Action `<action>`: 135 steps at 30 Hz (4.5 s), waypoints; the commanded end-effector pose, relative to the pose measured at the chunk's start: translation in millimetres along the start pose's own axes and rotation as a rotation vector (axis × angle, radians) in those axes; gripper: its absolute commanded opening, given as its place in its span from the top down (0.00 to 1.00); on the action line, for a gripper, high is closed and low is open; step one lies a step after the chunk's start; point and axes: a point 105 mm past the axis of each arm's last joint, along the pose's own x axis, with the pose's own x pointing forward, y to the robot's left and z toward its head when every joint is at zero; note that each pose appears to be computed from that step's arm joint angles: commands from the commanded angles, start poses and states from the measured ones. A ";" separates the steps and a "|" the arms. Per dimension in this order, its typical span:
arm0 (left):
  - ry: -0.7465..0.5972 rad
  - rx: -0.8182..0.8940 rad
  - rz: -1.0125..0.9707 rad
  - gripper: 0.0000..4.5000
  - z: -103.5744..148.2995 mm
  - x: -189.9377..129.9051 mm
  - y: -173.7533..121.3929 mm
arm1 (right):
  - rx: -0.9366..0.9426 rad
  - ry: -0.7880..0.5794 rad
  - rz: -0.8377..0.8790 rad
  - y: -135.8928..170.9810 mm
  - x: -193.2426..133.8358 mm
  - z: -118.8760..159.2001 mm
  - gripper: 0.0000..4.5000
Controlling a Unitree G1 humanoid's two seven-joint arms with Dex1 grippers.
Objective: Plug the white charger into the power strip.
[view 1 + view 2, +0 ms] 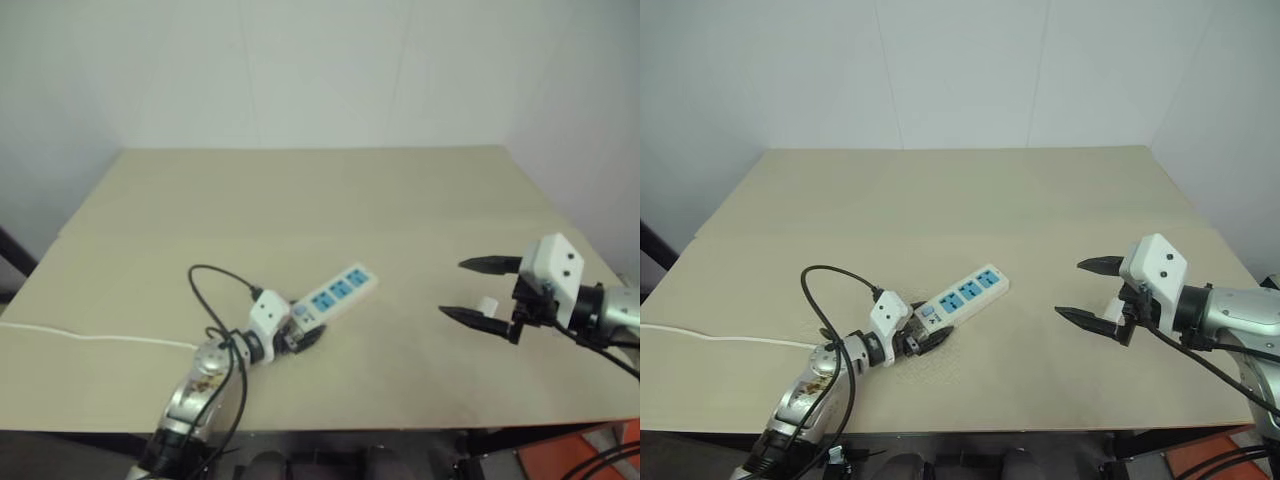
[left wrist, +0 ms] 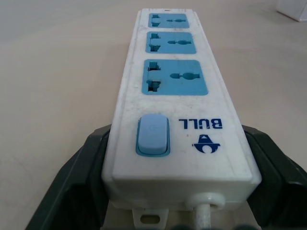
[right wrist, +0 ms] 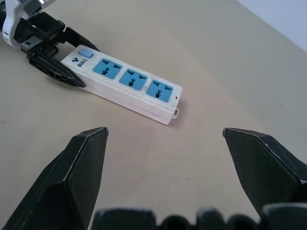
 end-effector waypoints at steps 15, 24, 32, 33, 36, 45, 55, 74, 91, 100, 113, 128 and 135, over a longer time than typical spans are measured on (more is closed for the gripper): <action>-0.043 0.264 -0.515 0.27 14.5 -22.2 5.1 | -0.281 0.187 0.098 -23.8 -6.1 -6.4 0.00; 0.046 0.229 -0.688 0.27 2.1 -19.4 -3.4 | -0.498 0.260 0.305 -28.5 4.1 -16.1 0.00; 0.051 0.232 -0.692 0.27 -0.3 -15.8 -4.8 | -0.729 0.418 0.556 -31.1 -10.5 -32.7 0.00; 0.051 0.233 -0.688 0.27 -0.6 -15.6 -4.7 | -0.768 0.432 0.580 -31.6 -11.5 -34.5 0.00; 0.049 0.232 -0.681 0.27 -0.8 -15.4 -4.9 | -0.866 0.469 0.637 -33.6 -10.2 -40.3 0.00; 0.061 0.249 -0.655 0.27 -1.1 -16.1 -1.7 | -1.100 0.573 0.810 -37.3 2.8 -62.6 0.00; 0.063 0.253 -0.628 0.27 -1.4 -17.9 -0.8 | -1.183 0.634 0.870 -46.0 18.7 -77.2 0.00; 0.067 0.255 -0.605 0.27 -1.2 -17.6 -0.3 | -1.151 0.674 0.970 -30.7 38.0 -110.1 0.56; 0.076 0.260 -0.606 0.27 -1.7 -16.0 2.2 | -1.169 0.511 0.747 -40.6 50.4 -70.3 0.73; 0.073 0.261 -0.619 0.27 -0.6 -14.1 1.6 | -1.133 0.461 0.889 -3.7 40.9 -67.6 0.73; 0.074 0.248 -0.606 0.27 -4.3 -14.5 -1.0 | -0.994 0.209 0.688 -1.1 67.9 10.0 0.73; 0.065 0.250 -0.600 0.27 0.5 -10.8 2.3 | 0.049 -0.341 0.432 3.3 81.4 95.9 0.73; 0.068 0.251 -0.595 0.27 2.1 -10.0 4.5 | 0.263 -0.409 0.390 21.6 109.7 76.5 0.73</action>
